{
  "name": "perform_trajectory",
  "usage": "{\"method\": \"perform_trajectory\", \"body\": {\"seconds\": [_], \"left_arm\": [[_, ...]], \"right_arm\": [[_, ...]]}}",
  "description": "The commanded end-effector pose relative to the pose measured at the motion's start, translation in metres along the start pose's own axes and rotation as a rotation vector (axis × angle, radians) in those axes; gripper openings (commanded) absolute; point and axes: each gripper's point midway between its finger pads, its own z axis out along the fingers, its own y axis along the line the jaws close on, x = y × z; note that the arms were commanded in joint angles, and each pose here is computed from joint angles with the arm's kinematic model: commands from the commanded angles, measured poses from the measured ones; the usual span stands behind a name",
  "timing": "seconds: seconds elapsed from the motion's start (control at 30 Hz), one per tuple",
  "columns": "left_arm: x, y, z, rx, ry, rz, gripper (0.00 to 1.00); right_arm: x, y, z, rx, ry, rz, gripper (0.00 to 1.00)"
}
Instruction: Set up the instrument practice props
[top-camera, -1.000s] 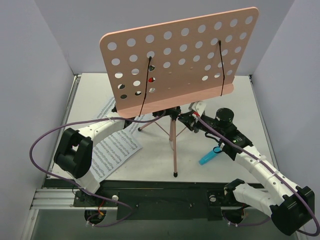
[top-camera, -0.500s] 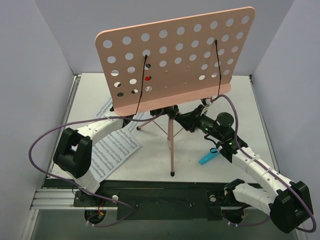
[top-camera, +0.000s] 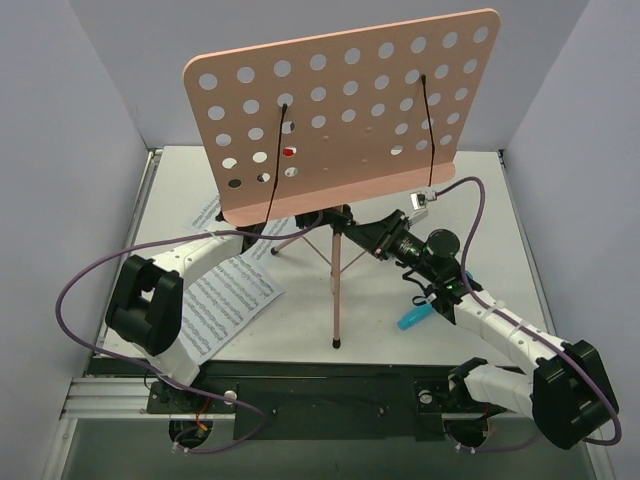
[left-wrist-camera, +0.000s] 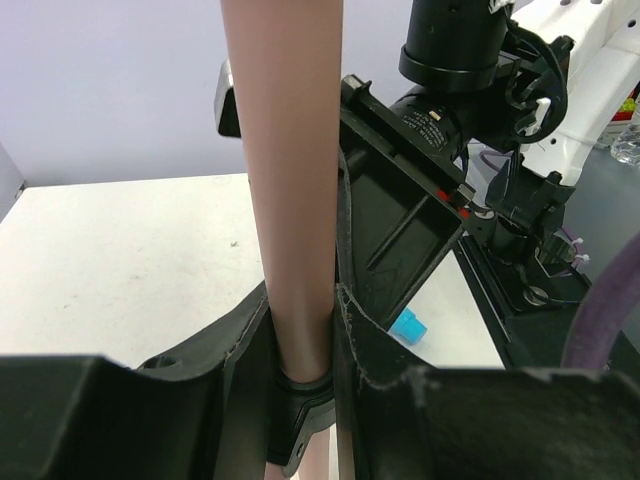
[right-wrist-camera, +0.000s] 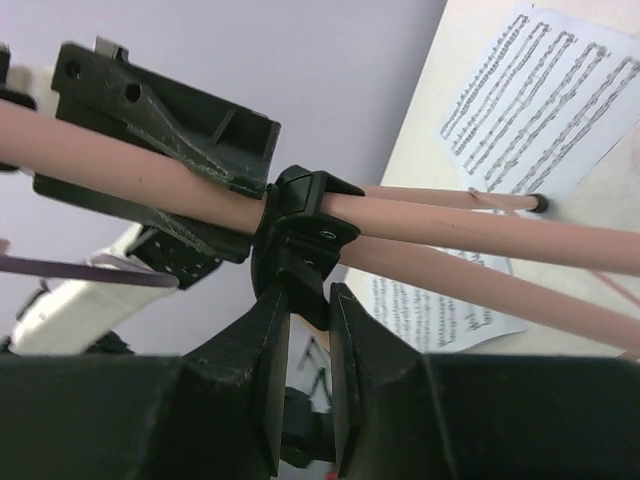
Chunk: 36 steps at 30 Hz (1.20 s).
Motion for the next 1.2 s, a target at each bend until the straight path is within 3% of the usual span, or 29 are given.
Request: {"method": "perform_trajectory", "body": {"seconds": [0.0, 0.27, 0.4, 0.6, 0.67, 0.8, 0.93, 0.97, 1.03, 1.17], "left_arm": [[0.045, -0.011, 0.009, 0.055, 0.064, -0.116, 0.0], [0.047, -0.01, 0.01, 0.056, 0.065, -0.123, 0.0], [0.046, -0.009, 0.01, 0.051, 0.063, -0.123, 0.0], [0.046, -0.009, 0.01, 0.051, 0.063, -0.125, 0.0], [0.047, -0.009, 0.01, 0.051, 0.064, -0.128, 0.0], [0.048, -0.008, 0.01, 0.052, 0.065, -0.129, 0.0], [0.047, -0.009, 0.01, 0.052, 0.065, -0.129, 0.0], [0.047, -0.009, 0.01, 0.053, 0.065, -0.128, 0.0], [0.047, -0.009, 0.01, 0.054, 0.065, -0.128, 0.0], [0.046, -0.008, 0.01, 0.053, 0.064, -0.128, 0.0]], "right_arm": [[-0.027, 0.079, -0.005, -0.253, -0.117, 0.261, 0.0], [-0.038, 0.027, -0.011, -0.016, -0.282, 0.603, 0.0], [-0.041, 0.015, -0.019, 0.099, -0.327, 0.674, 0.0], [-0.041, 0.002, -0.024, 0.082, -0.375, 1.0, 0.0], [-0.042, 0.007, -0.022, 0.071, -0.365, 1.028, 0.0], [-0.038, 0.007, -0.022, 0.119, -0.352, 0.945, 0.02], [-0.037, 0.002, -0.026, 0.166, -0.343, 0.753, 0.31], [-0.038, 0.001, -0.029, 0.176, -0.337, 0.695, 0.46], [-0.038, -0.005, -0.038, 0.224, -0.324, 0.574, 0.64], [-0.045, -0.012, -0.067, 0.382, -0.31, 0.283, 0.71]]}}
